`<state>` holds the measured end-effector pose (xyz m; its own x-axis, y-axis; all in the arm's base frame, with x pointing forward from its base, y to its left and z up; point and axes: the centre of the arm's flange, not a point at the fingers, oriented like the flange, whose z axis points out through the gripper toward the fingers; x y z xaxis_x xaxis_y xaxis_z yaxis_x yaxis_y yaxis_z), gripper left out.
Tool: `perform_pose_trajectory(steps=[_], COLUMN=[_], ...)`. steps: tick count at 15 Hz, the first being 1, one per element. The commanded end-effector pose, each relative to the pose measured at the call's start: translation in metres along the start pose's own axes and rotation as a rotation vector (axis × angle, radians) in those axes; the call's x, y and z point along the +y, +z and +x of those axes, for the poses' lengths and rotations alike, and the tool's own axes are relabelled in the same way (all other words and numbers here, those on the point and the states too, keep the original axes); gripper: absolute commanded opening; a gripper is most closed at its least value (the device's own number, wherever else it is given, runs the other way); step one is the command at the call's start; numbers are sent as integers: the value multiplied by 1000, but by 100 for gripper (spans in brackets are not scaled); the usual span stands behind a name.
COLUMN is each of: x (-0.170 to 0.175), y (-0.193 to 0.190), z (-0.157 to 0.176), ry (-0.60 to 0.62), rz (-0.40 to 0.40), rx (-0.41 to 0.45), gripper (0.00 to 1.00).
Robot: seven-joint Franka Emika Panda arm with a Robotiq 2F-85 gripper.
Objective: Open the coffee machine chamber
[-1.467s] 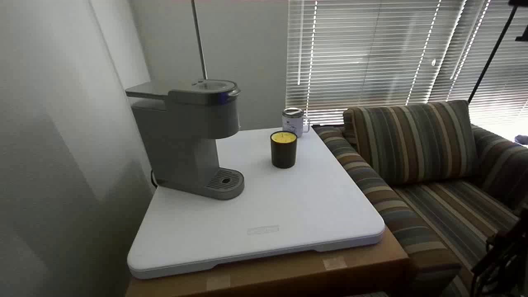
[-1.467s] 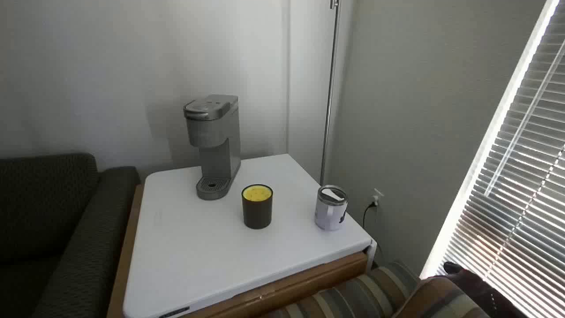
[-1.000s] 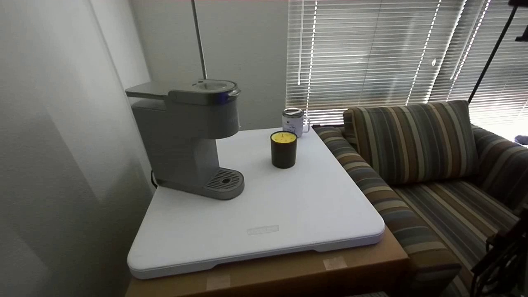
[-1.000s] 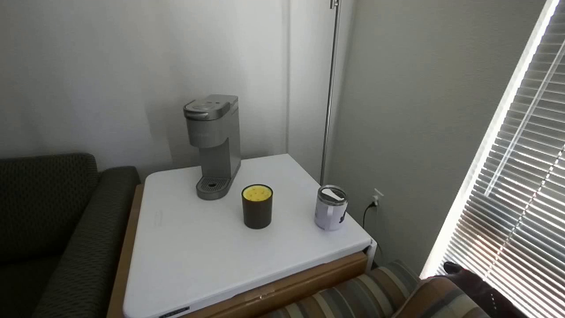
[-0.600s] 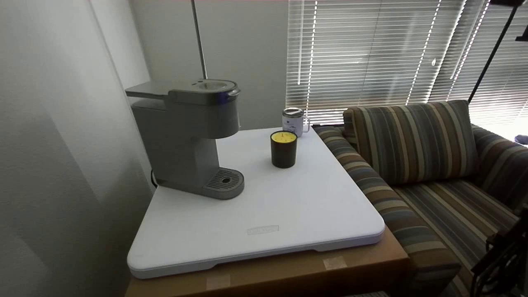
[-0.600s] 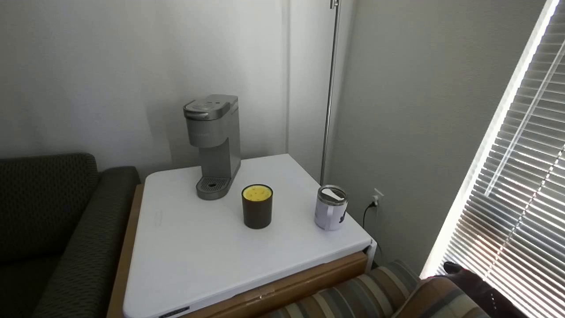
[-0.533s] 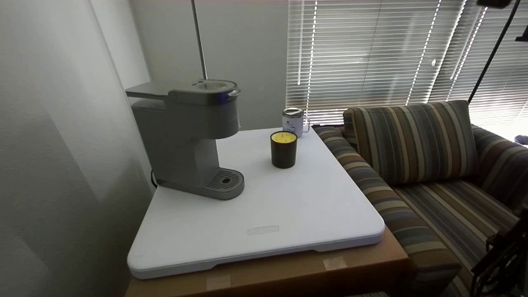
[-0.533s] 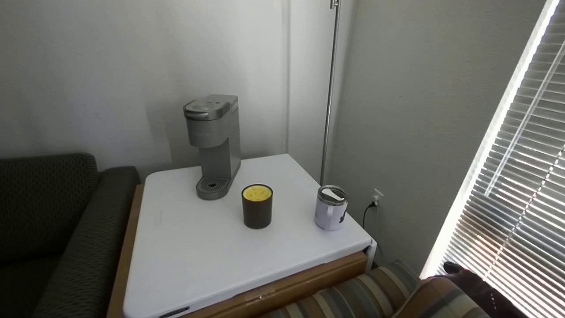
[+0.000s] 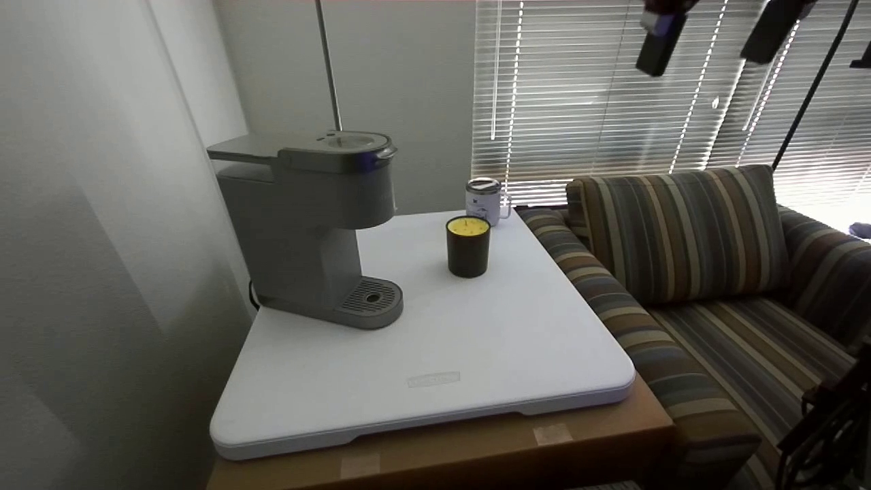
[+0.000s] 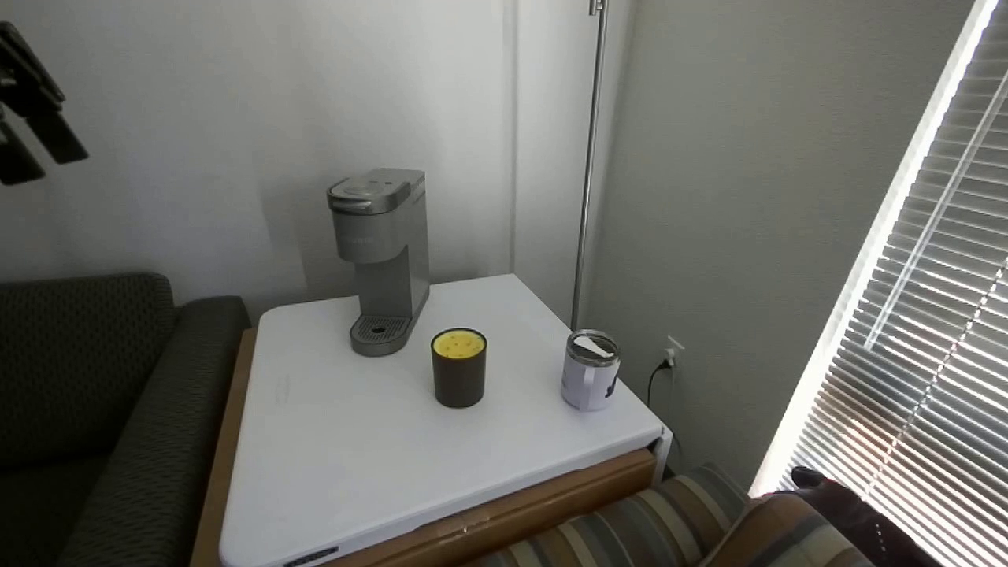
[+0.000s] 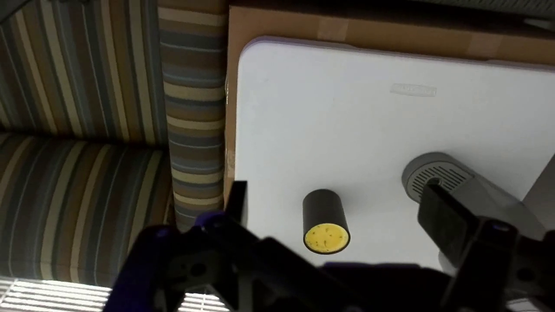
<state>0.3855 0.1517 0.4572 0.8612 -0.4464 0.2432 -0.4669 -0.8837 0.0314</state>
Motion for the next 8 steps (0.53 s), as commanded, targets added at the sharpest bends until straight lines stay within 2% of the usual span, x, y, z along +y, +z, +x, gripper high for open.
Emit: perform_pose_trajectory(steps=[1,6,8], x=[-4,-9,-20], y=[8,11,26], z=[3,1,2], ry=[47,37,65], rz=[3,-2,6], rx=[-11,-15,3], gripper=[100,100,100])
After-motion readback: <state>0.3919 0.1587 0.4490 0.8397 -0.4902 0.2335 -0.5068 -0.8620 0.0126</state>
